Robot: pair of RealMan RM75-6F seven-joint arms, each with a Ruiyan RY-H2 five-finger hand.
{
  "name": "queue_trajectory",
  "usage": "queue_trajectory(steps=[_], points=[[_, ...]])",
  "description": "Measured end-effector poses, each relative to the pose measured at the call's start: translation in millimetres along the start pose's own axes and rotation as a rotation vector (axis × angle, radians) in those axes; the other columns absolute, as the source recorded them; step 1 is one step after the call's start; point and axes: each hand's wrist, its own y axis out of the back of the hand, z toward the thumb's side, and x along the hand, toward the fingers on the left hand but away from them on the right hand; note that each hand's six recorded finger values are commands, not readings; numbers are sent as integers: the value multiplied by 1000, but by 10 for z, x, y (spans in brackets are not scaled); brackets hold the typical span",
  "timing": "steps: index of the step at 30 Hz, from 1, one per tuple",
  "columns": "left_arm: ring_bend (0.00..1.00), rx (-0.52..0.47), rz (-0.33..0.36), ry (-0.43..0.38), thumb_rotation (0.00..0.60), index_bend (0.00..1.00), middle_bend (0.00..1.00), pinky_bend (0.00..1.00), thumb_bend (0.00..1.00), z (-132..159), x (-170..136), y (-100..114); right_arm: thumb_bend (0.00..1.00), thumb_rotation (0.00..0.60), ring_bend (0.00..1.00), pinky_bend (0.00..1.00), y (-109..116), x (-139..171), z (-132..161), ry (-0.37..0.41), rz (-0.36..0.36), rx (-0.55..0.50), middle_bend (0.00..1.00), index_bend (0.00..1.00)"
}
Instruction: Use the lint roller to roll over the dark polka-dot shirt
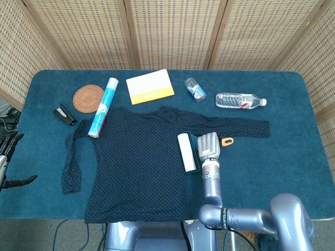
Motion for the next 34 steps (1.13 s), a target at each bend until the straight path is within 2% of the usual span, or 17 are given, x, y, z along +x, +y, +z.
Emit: queue_trajectory(steps=[3, 10, 13, 15, 17, 18, 19, 20, 21, 22, 24, 25, 29, 34], points=[[0, 1, 0, -6, 600, 0, 0, 0, 0, 7, -10, 1, 38, 600, 1000, 1000, 45, 32, -102, -1, -26, -43, 1000, 49], [0, -1, 8, -19, 600, 0, 0, 0, 0, 31, -40, 15, 21, 600, 1000, 1000, 138, 163, -557, -17, -129, -146, 1000, 52], [0, 2, 23, -33, 600, 0, 0, 0, 0, 54, -76, 40, 19, 600, 995, 1000, 117, 238, -798, -17, -201, -201, 990, 84], [0, 2, 35, -36, 600, 0, 0, 0, 0, 59, -101, 57, 13, 600, 936, 988, 97, 304, -944, 0, -267, -251, 927, 91], [0, 2, 46, -37, 600, 0, 0, 0, 0, 61, -126, 69, 5, 600, 793, 851, 55, 379, -1078, 29, -331, -310, 775, 62], [0, 1, 49, -38, 600, 0, 0, 0, 0, 62, -135, 73, 1, 600, 660, 692, 26, 414, -1134, 44, -355, -335, 640, 33], [0, 1, 52, -38, 600, 0, 0, 0, 0, 64, -145, 77, 0, 600, 483, 490, -9, 450, -1190, 61, -376, -360, 483, 9], [0, 0, 57, -38, 600, 0, 0, 0, 0, 67, -159, 82, 0, 600, 358, 355, -72, 499, -1270, 82, -398, -392, 378, 1], [0, 0, 61, -39, 600, 0, 0, 0, 0, 71, -171, 85, 0, 600, 182, 175, -158, 552, -1359, 101, -409, -422, 233, 0], [0, 0, 64, -39, 600, 0, 0, 0, 0, 75, -182, 87, 0, 600, 66, 58, -205, 579, -1404, 110, -413, -436, 118, 0], [0, 3, 68, -41, 600, 0, 0, 0, 0, 82, -206, 85, 0, 600, 0, 0, -382, 685, -1564, 138, -411, -481, 18, 0], [0, 5, 70, -42, 600, 0, 0, 0, 0, 86, -213, 85, 0, 600, 0, 0, -460, 735, -1633, 148, -406, -498, 1, 0], [0, 6, 81, -42, 600, 0, 0, 0, 0, 95, -238, 94, 0, 600, 0, 0, -810, 1031, -1943, 165, -373, -553, 0, 0], [0, 6, 90, -47, 600, 0, 0, 0, 0, 105, -267, 108, 0, 600, 0, 0, -1079, 1292, -2169, 137, -350, -558, 0, 0]])
